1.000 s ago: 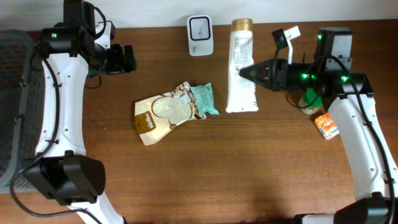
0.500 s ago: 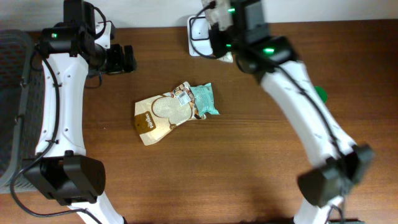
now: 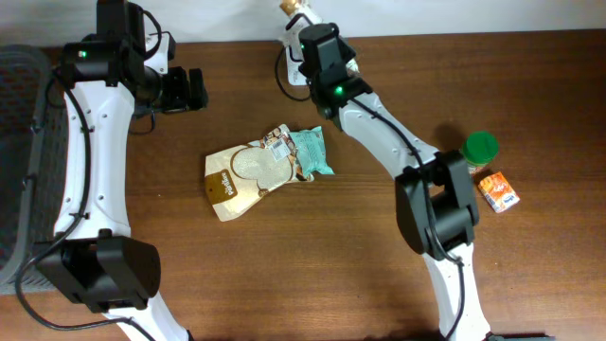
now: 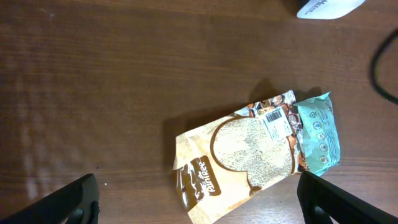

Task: Scan the item barcode
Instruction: 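Hold the tube's label in front of the white scanner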

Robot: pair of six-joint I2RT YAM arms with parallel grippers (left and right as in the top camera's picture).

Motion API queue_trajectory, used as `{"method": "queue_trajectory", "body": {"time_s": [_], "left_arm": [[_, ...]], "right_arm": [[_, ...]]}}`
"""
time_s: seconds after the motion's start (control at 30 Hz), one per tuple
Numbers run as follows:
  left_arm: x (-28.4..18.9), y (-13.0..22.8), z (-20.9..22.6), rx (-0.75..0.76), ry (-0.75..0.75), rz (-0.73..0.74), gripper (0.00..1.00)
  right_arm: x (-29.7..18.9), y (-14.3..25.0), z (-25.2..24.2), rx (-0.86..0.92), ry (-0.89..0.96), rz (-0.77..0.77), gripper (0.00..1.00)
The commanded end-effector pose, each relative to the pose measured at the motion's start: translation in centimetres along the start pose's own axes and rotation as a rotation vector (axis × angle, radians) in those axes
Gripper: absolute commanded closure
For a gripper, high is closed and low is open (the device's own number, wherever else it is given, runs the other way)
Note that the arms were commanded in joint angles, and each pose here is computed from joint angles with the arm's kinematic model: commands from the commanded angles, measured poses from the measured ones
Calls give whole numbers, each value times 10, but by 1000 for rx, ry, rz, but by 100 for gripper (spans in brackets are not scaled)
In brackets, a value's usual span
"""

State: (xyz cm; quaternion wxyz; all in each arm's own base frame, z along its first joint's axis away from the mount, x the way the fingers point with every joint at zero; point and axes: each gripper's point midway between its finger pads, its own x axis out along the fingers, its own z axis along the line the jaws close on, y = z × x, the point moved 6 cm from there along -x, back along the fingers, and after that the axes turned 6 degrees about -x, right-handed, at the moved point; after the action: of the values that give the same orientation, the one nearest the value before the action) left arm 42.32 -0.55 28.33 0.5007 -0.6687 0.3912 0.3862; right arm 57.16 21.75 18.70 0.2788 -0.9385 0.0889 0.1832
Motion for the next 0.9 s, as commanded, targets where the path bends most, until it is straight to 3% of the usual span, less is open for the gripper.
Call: {"method": "queue_trajectory", "body": {"time_s": [0.0, 0.6, 0.77, 0.87], "left_arm": [[1, 0, 0, 16, 8, 4, 1], [1, 0, 0, 16, 8, 4, 1], [1, 0, 0, 16, 8, 4, 1], [1, 0, 0, 16, 8, 4, 1]], "right_arm": [[10, -3, -4, -121, 99, 9, 96], [22, 12, 9, -165, 152, 88, 96], [4, -2, -13, -141, 168, 60, 96], [-16, -15, -39, -27, 188, 27, 96]]}}
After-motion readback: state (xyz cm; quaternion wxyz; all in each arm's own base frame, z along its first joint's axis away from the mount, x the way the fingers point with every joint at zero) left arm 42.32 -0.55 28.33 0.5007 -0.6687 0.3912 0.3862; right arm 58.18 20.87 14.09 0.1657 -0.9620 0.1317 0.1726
